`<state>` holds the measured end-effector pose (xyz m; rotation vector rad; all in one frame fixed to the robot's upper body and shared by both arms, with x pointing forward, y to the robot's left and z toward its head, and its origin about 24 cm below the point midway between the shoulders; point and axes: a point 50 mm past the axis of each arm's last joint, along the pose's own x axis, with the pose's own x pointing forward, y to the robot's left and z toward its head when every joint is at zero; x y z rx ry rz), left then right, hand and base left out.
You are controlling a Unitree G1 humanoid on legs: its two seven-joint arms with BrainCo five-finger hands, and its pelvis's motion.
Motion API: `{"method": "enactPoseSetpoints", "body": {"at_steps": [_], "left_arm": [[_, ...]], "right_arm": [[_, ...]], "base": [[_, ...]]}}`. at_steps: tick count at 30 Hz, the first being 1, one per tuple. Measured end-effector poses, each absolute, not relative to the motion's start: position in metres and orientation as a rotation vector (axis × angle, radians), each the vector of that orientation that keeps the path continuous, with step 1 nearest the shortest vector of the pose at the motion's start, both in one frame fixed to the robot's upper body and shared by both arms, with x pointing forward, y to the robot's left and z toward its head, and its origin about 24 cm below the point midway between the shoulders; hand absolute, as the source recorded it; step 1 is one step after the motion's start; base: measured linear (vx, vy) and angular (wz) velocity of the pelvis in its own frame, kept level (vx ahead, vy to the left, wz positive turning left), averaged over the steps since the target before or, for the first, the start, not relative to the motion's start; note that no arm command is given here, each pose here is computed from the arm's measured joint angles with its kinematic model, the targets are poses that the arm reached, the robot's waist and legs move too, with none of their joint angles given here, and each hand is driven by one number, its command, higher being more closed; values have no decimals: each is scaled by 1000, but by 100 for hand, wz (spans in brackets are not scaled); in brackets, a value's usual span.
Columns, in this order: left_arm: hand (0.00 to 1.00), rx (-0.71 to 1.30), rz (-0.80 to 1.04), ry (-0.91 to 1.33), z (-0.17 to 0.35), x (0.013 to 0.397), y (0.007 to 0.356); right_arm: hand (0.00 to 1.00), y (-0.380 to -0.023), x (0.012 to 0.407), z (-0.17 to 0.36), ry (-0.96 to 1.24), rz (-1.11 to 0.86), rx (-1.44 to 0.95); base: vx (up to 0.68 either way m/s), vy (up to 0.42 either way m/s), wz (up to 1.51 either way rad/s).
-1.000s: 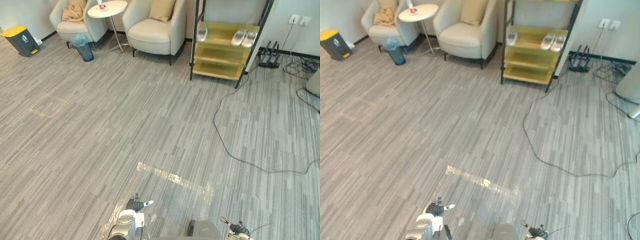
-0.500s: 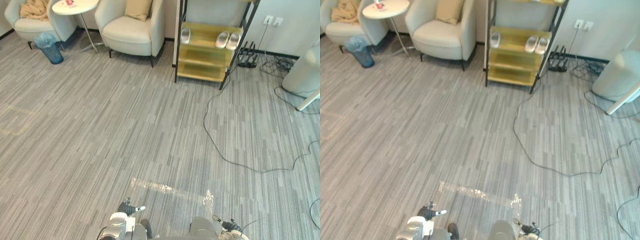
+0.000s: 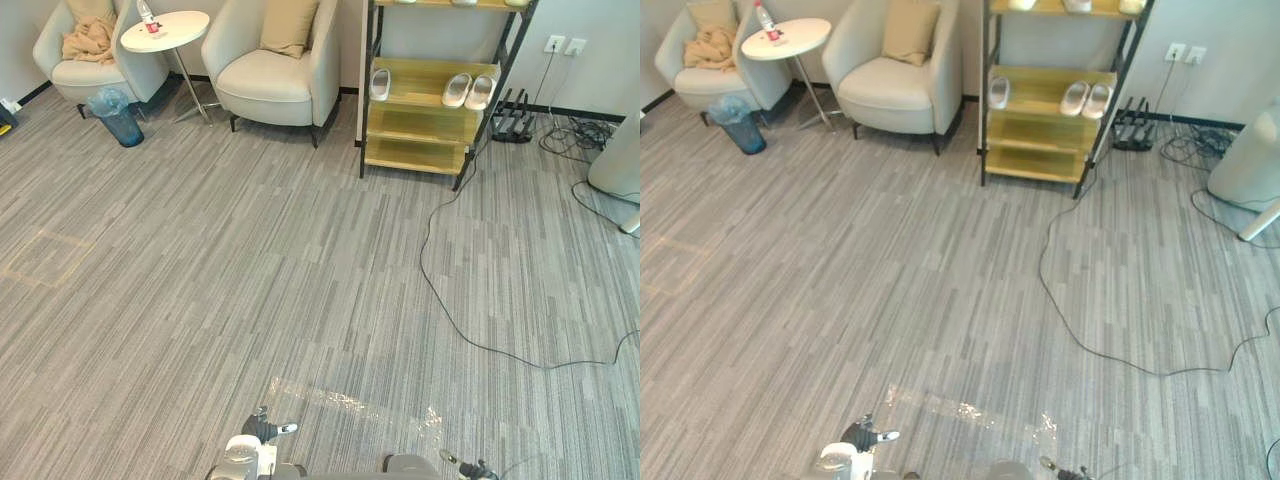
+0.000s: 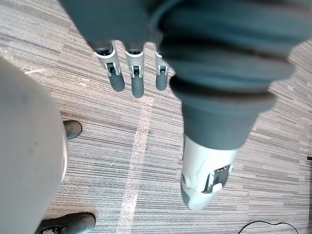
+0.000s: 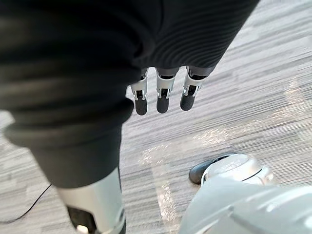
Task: Pick up cushions and gather them together orderly.
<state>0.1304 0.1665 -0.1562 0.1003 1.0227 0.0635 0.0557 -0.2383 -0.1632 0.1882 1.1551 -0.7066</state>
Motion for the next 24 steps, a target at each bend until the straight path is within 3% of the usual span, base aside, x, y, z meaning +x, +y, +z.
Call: {"method": "enactPoseSetpoints", "body": {"at_steps": [14, 24], "left_arm": [[0, 124, 55, 985, -152, 141, 169], [0, 129, 26, 1002, -154, 134, 164]], "right_arm": [[0, -230, 56, -165, 1155, -728, 225], [0, -231, 18, -168, 1235, -815, 263]], "base": [[-81, 21, -13], [-62, 23, -14]]}}
